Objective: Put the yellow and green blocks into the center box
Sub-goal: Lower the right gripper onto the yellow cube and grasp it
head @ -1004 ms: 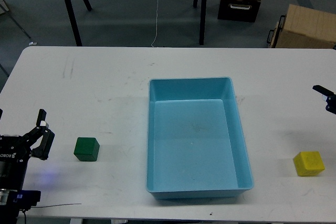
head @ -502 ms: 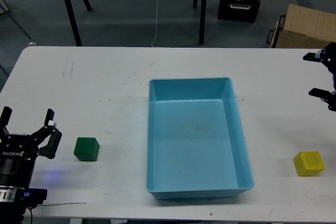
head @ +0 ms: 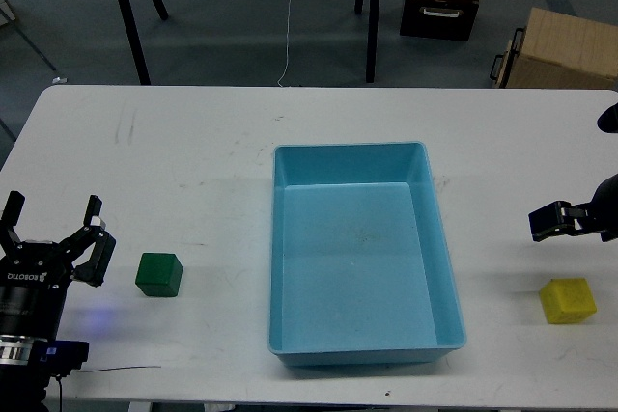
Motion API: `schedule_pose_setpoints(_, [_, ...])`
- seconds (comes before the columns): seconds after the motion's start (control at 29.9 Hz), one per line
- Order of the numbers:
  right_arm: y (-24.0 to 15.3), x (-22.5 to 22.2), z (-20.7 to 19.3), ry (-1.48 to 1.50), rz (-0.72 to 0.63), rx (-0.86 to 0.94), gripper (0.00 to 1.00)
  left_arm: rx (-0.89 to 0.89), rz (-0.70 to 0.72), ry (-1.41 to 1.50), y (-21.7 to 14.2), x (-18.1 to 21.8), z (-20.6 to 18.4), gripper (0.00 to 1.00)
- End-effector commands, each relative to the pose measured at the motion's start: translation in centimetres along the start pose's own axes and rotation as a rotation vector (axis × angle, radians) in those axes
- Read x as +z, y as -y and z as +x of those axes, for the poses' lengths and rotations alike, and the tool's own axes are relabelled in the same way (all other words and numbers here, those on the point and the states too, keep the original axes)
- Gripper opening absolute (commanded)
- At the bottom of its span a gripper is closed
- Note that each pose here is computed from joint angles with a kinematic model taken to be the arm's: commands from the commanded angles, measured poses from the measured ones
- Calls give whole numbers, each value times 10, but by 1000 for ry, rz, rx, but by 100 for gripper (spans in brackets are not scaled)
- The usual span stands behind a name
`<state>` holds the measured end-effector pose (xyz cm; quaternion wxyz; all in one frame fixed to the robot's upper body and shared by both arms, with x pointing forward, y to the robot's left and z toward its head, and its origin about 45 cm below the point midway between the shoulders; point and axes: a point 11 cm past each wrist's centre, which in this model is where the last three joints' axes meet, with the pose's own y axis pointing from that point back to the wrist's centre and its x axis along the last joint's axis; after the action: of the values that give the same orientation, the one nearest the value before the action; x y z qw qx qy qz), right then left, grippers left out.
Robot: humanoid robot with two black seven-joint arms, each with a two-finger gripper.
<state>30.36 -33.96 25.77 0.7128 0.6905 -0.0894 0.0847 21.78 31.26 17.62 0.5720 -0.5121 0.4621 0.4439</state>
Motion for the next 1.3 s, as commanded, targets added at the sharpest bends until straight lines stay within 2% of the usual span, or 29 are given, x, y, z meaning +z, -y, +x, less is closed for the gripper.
schedule_pose_setpoints(0.0, [6, 2, -5, -42, -29, -14, 100, 0, 1, -1, 0, -1, 0, 100])
schedule_pose_setpoints(0.23, [29, 7, -31, -26, -31, -103, 100, 3, 7, -1, 1, -2, 2, 100])
schedule_pose_setpoints(0.64, [44, 9, -47, -26, -36, -158, 100, 21, 12, -8, 0, -4, 8, 100])
schedule_pose_setpoints(1.14, [70, 2, -47, -45, -63, -179, 98, 29, 10, -8, -1, -4, 11, 100])
schedule_pose_setpoints(1.2, [71, 3, -50, -45, -64, -183, 95, 29, 10, -8, -1, -4, 11, 100])
schedule_pose_setpoints(1.27, [72, 5, -51, -56, -71, -182, 80, 29, 10, -8, -1, -4, 11, 100])
